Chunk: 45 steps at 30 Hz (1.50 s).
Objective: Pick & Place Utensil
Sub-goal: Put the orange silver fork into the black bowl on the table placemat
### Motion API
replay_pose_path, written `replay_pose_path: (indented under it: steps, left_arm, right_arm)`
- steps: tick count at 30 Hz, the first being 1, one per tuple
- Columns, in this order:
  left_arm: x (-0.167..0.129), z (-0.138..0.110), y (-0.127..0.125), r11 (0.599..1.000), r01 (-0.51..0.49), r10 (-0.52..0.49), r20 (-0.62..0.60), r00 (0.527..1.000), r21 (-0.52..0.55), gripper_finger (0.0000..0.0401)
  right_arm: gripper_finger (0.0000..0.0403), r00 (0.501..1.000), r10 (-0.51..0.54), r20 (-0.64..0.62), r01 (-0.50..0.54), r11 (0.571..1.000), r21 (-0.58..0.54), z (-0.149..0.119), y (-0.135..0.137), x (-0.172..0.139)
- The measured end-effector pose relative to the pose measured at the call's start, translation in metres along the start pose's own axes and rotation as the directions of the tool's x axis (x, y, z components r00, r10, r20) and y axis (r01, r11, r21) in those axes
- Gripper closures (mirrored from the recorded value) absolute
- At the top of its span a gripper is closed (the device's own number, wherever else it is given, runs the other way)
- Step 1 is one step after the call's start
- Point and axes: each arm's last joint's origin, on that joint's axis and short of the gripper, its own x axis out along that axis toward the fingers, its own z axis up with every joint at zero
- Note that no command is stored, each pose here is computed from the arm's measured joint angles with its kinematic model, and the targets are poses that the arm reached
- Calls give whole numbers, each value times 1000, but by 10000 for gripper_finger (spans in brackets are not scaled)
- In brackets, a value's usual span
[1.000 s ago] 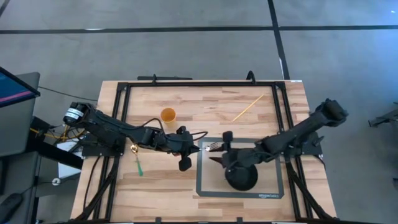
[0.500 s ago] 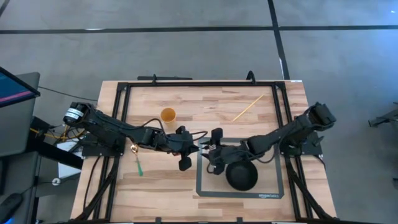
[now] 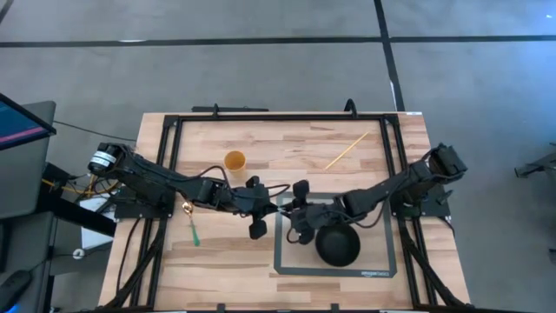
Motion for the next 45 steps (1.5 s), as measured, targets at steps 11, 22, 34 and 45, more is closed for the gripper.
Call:
replay_pose_path:
  steps: [11, 22, 34, 45]
  left_arm:
    - [0, 1, 0, 1000, -3, 3, 8, 1000, -13, 376]
    - [0, 1, 0, 1000, 10, -10, 7, 1000, -24, 351]
    - [-7, 8, 1, 998, -33, 30, 65, 997, 49, 331]
    - [-51, 30, -2, 995, -1, -21, 209, 978, 103, 304]
  right_arm:
    - [326, 1000, -17, 3, 17, 1000, -20, 1, 2, -2]
    - [335, 1000, -25, -5, 25, 1000, 0, 1, 2, -2]
    - [332, 999, -40, -29, 40, 999, 23, 0, 1, -3]
    - [332, 989, -126, -76, 128, 992, 24, -1, -2, -7]
